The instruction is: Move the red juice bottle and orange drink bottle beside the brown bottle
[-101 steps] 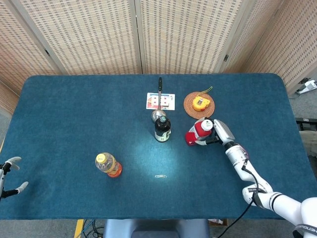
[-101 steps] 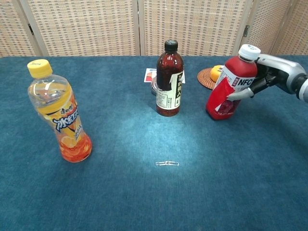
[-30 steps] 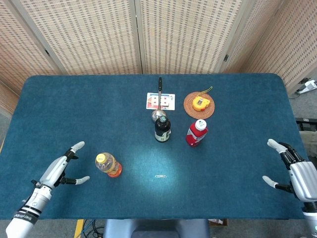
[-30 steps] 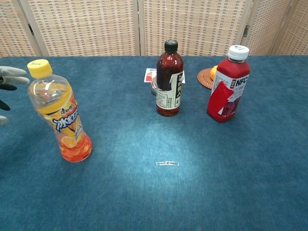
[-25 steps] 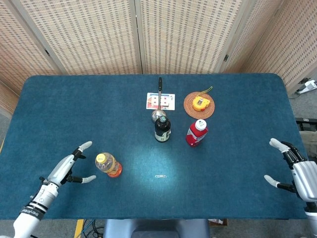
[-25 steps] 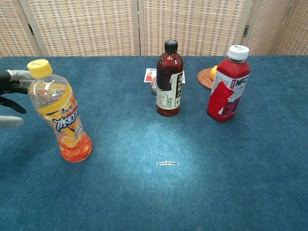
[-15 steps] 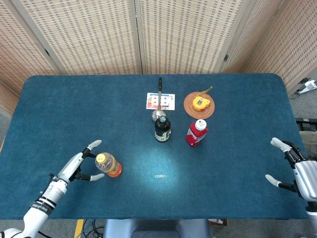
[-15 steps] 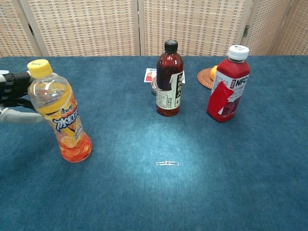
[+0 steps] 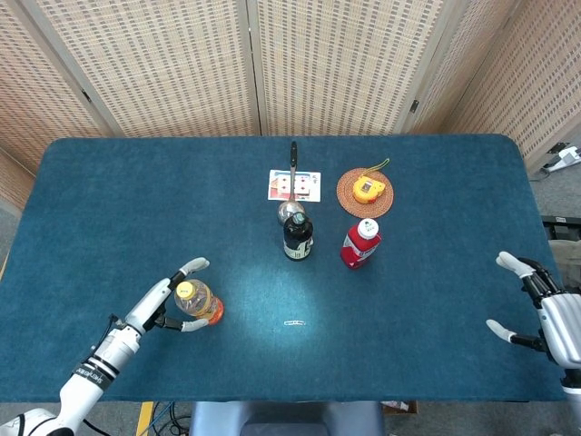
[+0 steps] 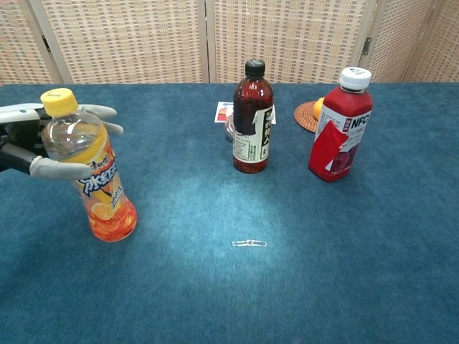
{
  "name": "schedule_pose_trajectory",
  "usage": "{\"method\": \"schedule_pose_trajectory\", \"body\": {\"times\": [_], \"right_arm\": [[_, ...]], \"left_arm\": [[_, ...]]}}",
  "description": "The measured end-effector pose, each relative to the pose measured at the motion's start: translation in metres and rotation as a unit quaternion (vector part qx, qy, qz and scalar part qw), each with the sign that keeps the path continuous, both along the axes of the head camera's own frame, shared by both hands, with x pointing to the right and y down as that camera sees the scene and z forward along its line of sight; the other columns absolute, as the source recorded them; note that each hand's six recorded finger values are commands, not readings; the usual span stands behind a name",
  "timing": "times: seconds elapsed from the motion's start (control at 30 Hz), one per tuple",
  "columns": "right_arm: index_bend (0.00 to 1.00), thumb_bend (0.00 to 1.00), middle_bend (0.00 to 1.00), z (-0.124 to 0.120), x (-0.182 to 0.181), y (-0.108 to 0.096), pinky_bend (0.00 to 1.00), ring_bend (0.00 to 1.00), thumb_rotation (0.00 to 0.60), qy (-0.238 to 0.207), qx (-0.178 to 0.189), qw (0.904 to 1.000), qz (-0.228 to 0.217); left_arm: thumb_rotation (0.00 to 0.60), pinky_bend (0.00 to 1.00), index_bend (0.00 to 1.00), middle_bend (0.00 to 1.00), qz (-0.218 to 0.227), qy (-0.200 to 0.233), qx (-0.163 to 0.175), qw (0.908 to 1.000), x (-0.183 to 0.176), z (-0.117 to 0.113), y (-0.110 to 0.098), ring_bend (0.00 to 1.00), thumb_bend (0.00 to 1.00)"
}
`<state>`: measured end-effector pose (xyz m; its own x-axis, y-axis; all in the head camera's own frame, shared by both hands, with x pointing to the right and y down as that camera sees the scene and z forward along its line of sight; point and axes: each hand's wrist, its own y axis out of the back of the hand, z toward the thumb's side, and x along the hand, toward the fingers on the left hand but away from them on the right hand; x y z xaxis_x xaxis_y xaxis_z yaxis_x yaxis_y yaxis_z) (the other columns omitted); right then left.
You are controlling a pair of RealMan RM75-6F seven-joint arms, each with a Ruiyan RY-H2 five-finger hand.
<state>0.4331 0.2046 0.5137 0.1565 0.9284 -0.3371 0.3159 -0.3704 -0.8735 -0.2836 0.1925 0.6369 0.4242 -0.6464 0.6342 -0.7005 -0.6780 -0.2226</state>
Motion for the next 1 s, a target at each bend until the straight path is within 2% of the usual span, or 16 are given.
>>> {"method": "schedule_pose_trajectory", "body": {"times": [0.17, 0.43, 0.6, 0.8, 1.0], "right_arm": [[0.15, 0.00, 0.23, -0.001, 0.001, -0.001, 0.42, 0.13, 0.600, -0.002, 0.001, 1.0000, 0.002], [0.15, 0.00, 0.23, 0.000, 0.002, -0.002, 0.42, 0.13, 0.600, -0.004, -0.001, 1.0000, 0.004], [0.15, 0.00, 0.23, 0.001, 0.002, -0.002, 0.42, 0.13, 0.600, -0.004, -0.002, 1.0000, 0.004], [0.15, 0.00, 0.24, 0.001, 0.002, -0.002, 0.42, 0.13, 0.600, -0.005, -0.004, 1.0000, 0.005], [0.15, 0.00, 0.24, 0.004, 0.001, -0.002, 0.42, 0.13, 0.600, -0.003, -0.006, 1.0000, 0.003]], "left_arm": [[0.600, 0.20, 0.25, 0.17, 0.002, -0.012, 0.020, 0.9997, 0.004, 0.004, -0.001, 0.13, 0.12], [0.600, 0.26, 0.49, 0.39, -0.017, -0.045, 0.059, 0.9971, 0.002, 0.012, -0.004, 0.26, 0.12], [0.600, 0.33, 0.60, 0.49, -0.028, -0.057, 0.080, 0.9948, 0.000, 0.013, -0.005, 0.35, 0.12], [0.600, 0.36, 0.65, 0.55, -0.042, -0.058, 0.105, 0.9918, 0.000, 0.010, -0.010, 0.38, 0.12], [0.600, 0.37, 0.65, 0.55, -0.044, -0.052, 0.132, 0.9889, 0.003, 0.005, -0.030, 0.39, 0.12]]}}
